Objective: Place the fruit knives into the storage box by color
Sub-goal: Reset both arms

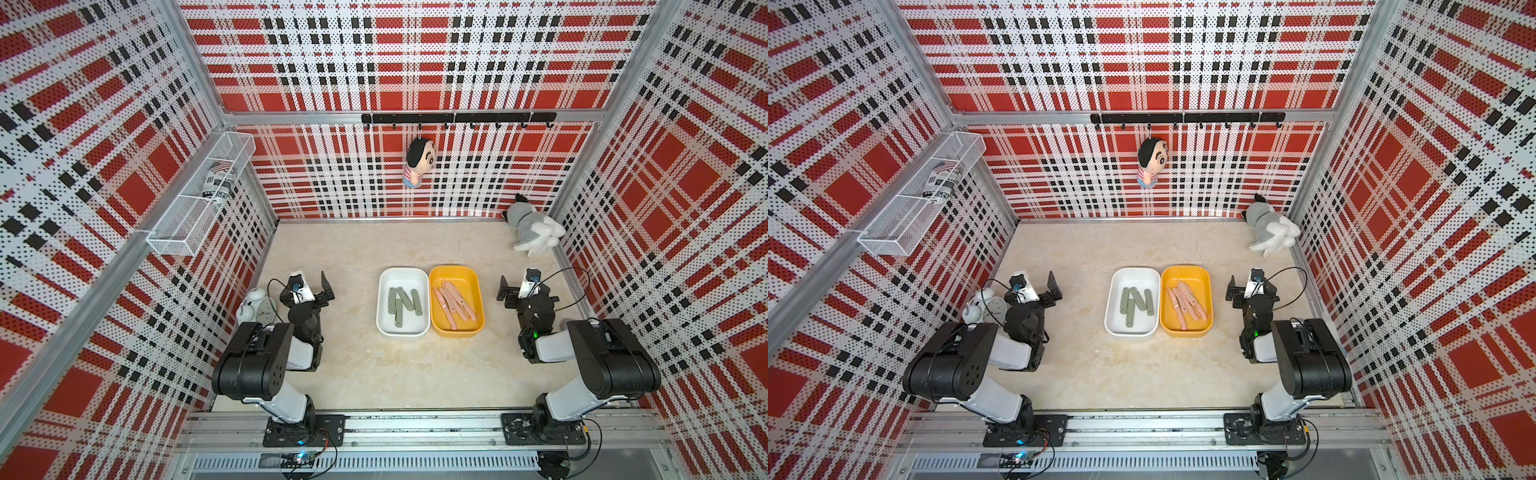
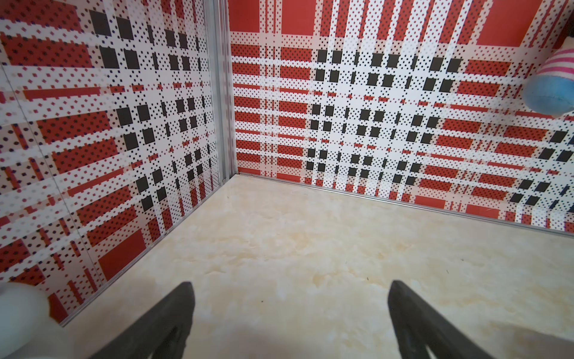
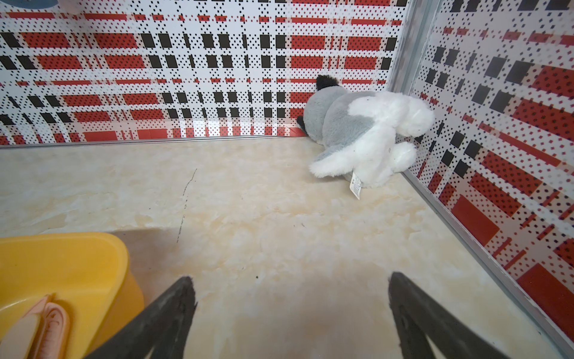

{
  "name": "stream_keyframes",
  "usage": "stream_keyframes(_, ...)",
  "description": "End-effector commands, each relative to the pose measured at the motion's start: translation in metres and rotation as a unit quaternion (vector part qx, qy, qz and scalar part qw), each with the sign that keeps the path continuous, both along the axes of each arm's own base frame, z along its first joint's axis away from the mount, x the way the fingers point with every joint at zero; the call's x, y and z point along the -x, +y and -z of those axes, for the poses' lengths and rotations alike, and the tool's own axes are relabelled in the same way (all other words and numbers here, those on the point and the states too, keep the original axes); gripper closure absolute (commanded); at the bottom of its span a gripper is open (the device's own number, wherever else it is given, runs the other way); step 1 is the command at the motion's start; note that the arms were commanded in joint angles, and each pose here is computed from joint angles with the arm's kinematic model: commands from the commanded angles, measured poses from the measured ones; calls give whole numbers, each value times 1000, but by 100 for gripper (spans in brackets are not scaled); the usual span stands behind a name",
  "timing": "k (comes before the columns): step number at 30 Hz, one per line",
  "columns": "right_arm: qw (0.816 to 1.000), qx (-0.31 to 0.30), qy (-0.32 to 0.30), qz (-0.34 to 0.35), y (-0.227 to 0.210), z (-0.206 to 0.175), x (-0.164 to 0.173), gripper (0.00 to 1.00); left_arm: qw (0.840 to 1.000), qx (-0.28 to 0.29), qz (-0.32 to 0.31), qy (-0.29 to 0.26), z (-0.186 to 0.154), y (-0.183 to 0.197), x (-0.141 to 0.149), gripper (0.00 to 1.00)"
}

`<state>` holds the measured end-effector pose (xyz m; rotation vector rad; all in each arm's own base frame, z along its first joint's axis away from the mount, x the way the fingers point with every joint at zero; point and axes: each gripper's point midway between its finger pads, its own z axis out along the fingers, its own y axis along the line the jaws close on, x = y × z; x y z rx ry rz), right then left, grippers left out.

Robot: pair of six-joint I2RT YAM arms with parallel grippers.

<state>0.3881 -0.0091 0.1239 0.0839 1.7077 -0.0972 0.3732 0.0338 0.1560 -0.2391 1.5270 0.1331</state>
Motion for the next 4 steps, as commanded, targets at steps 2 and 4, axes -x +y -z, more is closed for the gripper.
stream_keyframes(2,1000,1,-7,1,-2,-6,-2,0,1000,1,2,-1,-2,1,1,2)
stream_keyframes(4,1000,1,-7,-1,-1,-5,-2,0,1000,1,2,0,-1,1,1,2)
